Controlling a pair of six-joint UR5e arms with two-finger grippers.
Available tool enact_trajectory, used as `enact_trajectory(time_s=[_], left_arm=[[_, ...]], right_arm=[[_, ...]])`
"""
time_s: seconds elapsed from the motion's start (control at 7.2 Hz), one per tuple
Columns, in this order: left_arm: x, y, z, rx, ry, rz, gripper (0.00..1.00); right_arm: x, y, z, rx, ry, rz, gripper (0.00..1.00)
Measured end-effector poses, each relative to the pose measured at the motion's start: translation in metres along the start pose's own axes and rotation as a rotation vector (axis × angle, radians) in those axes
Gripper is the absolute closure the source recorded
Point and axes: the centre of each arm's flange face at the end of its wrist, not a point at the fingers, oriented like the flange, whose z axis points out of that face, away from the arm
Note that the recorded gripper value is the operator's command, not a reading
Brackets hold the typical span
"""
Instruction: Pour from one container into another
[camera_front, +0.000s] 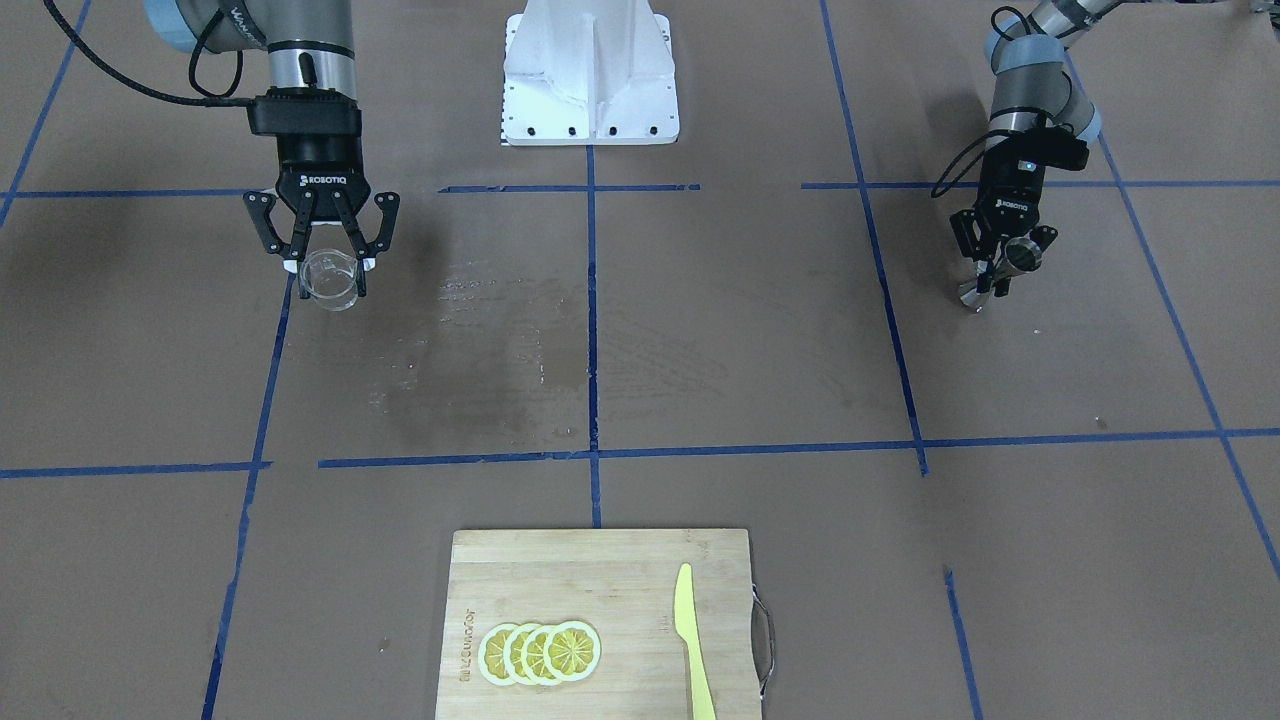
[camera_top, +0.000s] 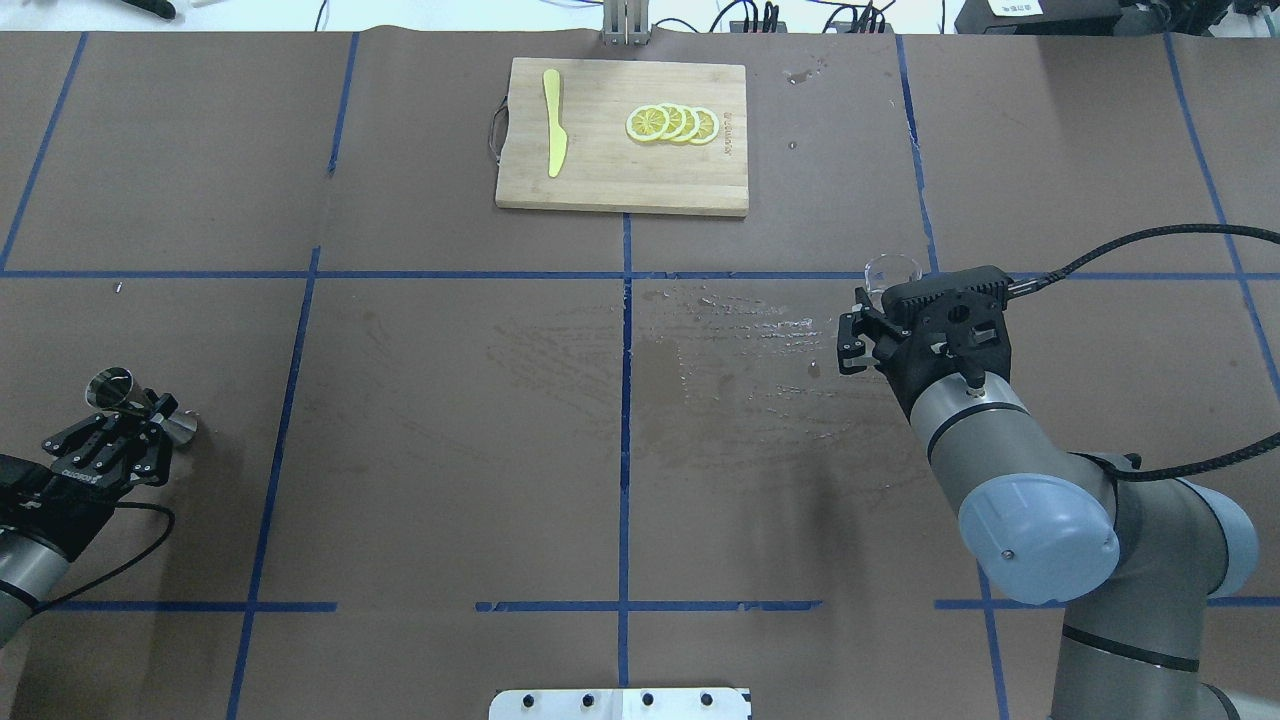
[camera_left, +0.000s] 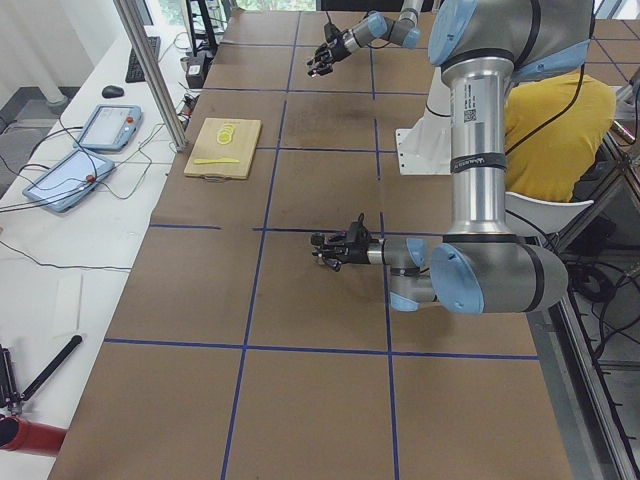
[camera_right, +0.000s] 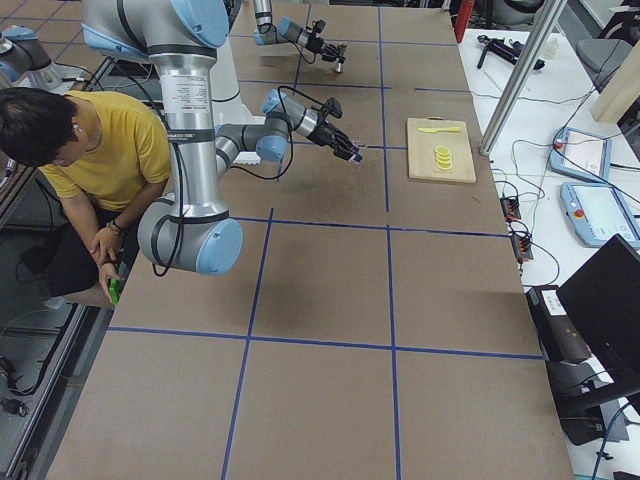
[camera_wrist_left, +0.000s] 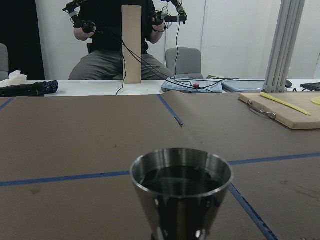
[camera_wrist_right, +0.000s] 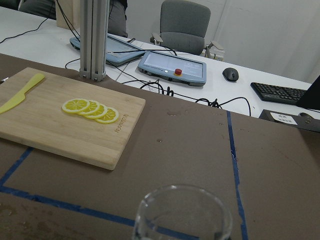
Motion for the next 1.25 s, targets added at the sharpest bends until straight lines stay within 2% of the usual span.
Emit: enact_trajectory(time_s=[0.42,0.56,0.69,0.83,0.97,1.11,1.25], left_arm=[[0.0011,0.0057,-0.0025,-0.012,0.006,0.006,0.75],[0.0013,0.0065,-0.0029,-0.013,0.007,0.007,0.65],[0.0015,0.0068,-0.0031,-0.014,0.008,0.007,0.49],[0.0020,0.0071,-0.0034,-0.015,0.009,0.002,0.38],[0.0023,0.0073,-0.0035,-0.016,0.010,-0.006,0.30],[0.0025,0.0073,-0.0037,-0.016,0.010,-0.010,0.27],[0.0026,0.0074,-0.0038,-0.016,0.011,-0.012,0.21]], right_arm=[[-0.0005,-0.0007,-0.0006,0.001,-0.002,0.002,0.96],[-0.0008,-0.0011,-0.0008,0.001,-0.002,0.003,0.96],[-0.0010,-0.0017,-0.0013,0.002,-0.004,0.004,0.96],[-0.0011,-0.0022,-0.0017,0.002,-0.004,0.005,0.96],[-0.0012,-0.0030,-0.0025,0.003,-0.006,0.007,0.96],[-0.0012,-0.0040,-0.0032,0.005,-0.008,0.008,0.95],[-0.0010,-0.0054,-0.0043,0.006,-0.009,0.010,0.95]])
